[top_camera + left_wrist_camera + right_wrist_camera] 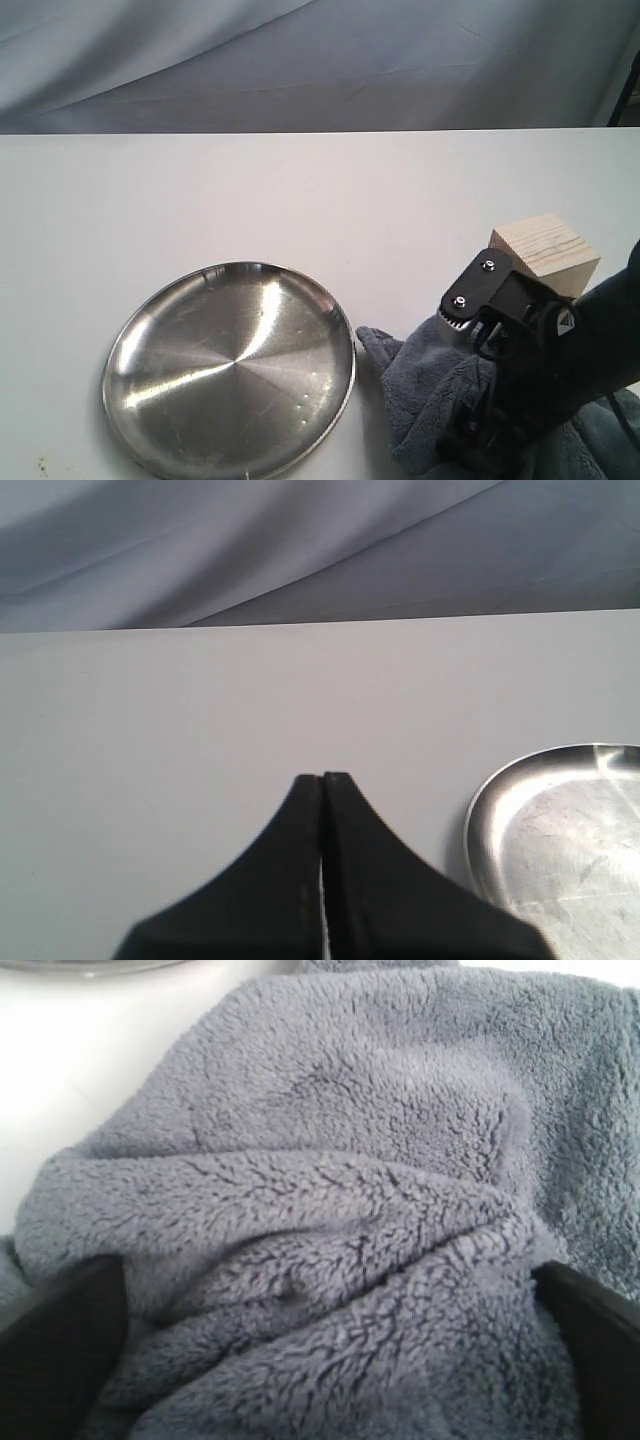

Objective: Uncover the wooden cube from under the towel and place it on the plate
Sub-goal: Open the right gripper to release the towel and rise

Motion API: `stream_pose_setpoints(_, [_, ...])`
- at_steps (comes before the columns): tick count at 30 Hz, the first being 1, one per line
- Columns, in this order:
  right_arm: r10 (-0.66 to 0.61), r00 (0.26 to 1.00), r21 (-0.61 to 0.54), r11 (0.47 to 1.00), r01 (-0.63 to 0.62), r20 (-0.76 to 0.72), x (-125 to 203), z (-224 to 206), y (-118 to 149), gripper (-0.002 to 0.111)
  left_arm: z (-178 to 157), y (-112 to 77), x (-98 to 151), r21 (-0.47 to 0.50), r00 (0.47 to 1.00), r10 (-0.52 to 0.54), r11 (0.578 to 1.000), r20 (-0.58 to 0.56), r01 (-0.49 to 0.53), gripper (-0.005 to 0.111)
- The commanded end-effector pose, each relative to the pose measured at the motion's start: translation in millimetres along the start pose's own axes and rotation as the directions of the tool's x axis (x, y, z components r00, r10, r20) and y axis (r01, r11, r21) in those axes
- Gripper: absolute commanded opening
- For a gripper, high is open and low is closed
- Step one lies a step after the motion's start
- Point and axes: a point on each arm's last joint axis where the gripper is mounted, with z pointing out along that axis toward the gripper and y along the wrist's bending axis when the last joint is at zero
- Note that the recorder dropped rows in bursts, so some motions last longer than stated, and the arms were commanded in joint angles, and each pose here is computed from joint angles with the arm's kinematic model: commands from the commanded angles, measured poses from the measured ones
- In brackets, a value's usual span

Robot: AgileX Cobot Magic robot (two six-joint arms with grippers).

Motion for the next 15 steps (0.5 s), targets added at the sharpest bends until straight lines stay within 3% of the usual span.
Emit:
stream_pose_setpoints(1, [0.034,0.999,-0.055,0.998,-0.035,-0.014,-1.9,-1.0,5.1,0.105,0.1,0.0,0.0,-0.001,1.0,-0.008,1.0,0.011,0.008,0.0])
stream_pose_setpoints(9, [0.002,0.998,-0.16,0.987,-0.012,-0.064,-28.2,-30.0,9.0,0.105,0.1,0.0,0.0,-0.001,1.0,-0.008,1.0,0.011,0.008,0.0])
stream_pose_setpoints(13, [0.003,0.997,-0.073,0.997,-0.008,-0.071,-28.4,-30.9,1.1,0.105,0.1,0.0,0.0,-0.001,1.0,-0.008,1.0,0.011,0.008,0.0])
stream_pose_setpoints(15, [0.074,0.995,-0.023,0.997,-0.075,-0.066,-29.0,-30.6,-3.1,0.105,0.1,0.0,0.0,-0.001,1.0,-0.008,1.0,0.011,0.008,0.0])
